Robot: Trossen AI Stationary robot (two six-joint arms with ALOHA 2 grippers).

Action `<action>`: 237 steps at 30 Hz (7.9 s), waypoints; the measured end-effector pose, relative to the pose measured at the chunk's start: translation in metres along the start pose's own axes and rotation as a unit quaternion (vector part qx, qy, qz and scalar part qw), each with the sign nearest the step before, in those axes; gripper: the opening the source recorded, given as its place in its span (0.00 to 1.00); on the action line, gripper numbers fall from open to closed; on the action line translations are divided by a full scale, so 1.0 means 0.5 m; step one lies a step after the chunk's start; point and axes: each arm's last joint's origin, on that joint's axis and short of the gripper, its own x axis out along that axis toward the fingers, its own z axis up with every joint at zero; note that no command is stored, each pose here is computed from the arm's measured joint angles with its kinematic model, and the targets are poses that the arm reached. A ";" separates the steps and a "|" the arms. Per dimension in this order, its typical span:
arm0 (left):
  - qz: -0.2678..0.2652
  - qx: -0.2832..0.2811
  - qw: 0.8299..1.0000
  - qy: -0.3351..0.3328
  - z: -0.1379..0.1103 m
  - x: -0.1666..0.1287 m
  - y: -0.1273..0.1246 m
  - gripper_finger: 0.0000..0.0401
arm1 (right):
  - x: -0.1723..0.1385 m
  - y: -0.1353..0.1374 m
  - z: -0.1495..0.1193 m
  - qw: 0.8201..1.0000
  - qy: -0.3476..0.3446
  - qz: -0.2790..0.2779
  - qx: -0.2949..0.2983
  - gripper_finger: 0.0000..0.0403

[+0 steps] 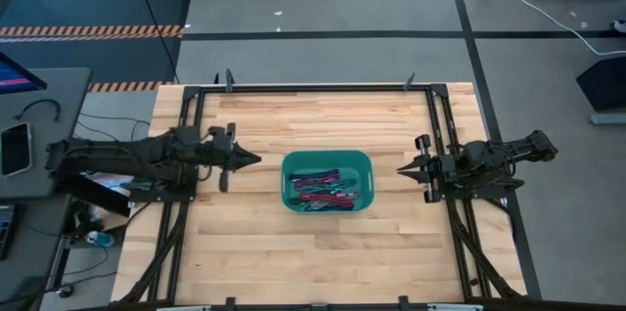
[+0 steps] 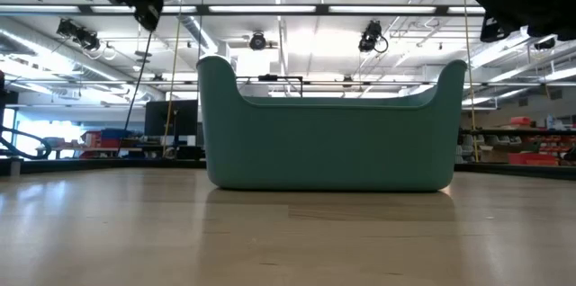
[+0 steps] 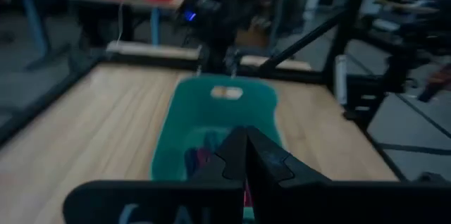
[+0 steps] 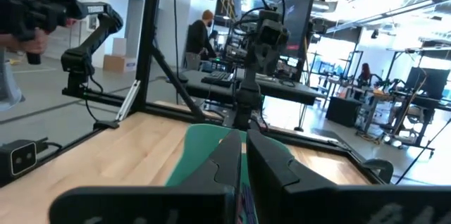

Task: Pick and place USB-C Cables
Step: Return to Home Position

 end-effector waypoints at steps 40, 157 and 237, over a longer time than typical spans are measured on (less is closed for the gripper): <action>0.028 -0.009 0.996 -0.089 -0.196 -0.087 0.022 0.02 | 0.000 -0.002 -0.013 0.998 0.038 -0.037 0.037 0.08; 0.036 0.072 0.993 -0.090 -0.195 -0.087 0.022 0.02 | -0.003 -0.036 -0.043 0.982 0.093 -0.064 0.150 0.08; 0.036 0.072 0.993 -0.090 -0.196 -0.087 0.022 0.02 | -0.003 -0.036 -0.043 0.982 0.093 -0.063 0.150 0.08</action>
